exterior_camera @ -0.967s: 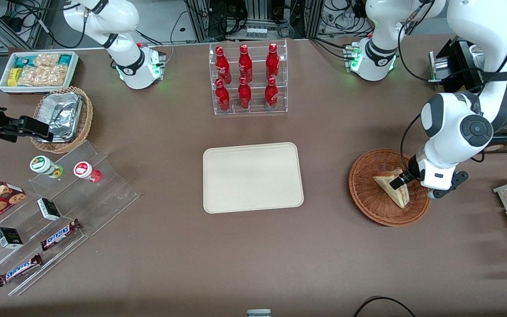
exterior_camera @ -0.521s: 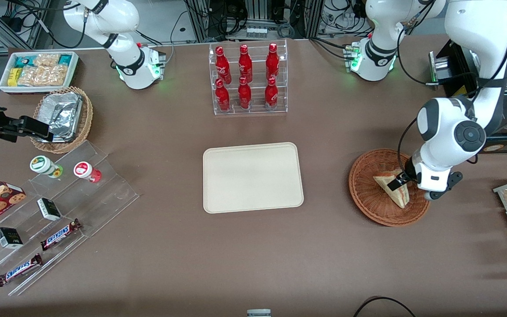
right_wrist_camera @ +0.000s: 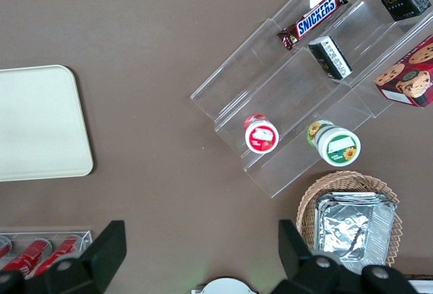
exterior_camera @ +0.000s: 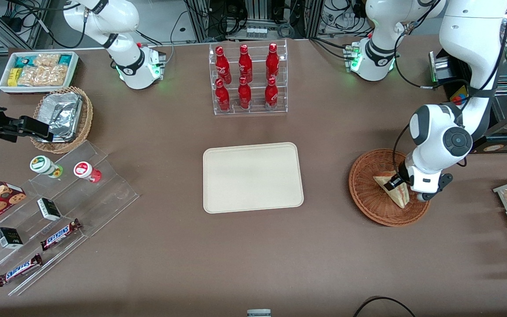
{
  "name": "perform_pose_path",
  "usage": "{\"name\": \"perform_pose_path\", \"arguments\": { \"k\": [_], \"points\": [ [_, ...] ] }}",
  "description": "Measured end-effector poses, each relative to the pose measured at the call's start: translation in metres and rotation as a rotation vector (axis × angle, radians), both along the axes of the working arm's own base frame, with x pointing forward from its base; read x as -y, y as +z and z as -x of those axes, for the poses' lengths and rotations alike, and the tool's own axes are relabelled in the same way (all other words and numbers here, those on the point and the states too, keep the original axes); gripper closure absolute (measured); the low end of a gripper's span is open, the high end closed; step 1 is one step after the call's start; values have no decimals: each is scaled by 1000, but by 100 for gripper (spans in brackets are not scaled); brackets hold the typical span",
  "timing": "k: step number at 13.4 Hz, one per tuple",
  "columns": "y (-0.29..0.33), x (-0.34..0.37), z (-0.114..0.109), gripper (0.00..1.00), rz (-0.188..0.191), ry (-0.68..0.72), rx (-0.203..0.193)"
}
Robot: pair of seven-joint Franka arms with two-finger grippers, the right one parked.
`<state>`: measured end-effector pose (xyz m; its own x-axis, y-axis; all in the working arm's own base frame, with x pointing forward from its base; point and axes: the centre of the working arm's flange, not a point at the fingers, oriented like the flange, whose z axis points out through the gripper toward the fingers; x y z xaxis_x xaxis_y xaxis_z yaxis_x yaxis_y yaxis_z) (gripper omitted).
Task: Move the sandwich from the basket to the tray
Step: 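Lower the open left gripper around the sandwich and close it, then lift the sandwich up out of the basket with the left gripper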
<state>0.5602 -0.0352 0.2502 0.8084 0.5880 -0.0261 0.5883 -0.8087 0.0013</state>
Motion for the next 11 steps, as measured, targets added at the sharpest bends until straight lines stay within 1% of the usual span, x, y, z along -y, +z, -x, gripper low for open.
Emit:
{"name": "perform_pose_path", "arguments": {
  "k": [1, 2, 4, 6, 7, 8, 9, 11],
  "points": [
    [3, 0, 1, 55, -5, -9, -5],
    [8, 1, 1, 63, -17, -25, -13],
    [28, 7, -1, 70, -46, -68, -33],
    [57, 23, -7, 73, -55, -140, -54],
    [72, 36, -10, 76, -55, -179, -62],
    [84, 52, -14, 82, -54, -214, -62],
    [94, 68, -16, 84, -50, -247, -54],
    [105, 110, -15, 84, -35, -320, -37]
  ]
}}
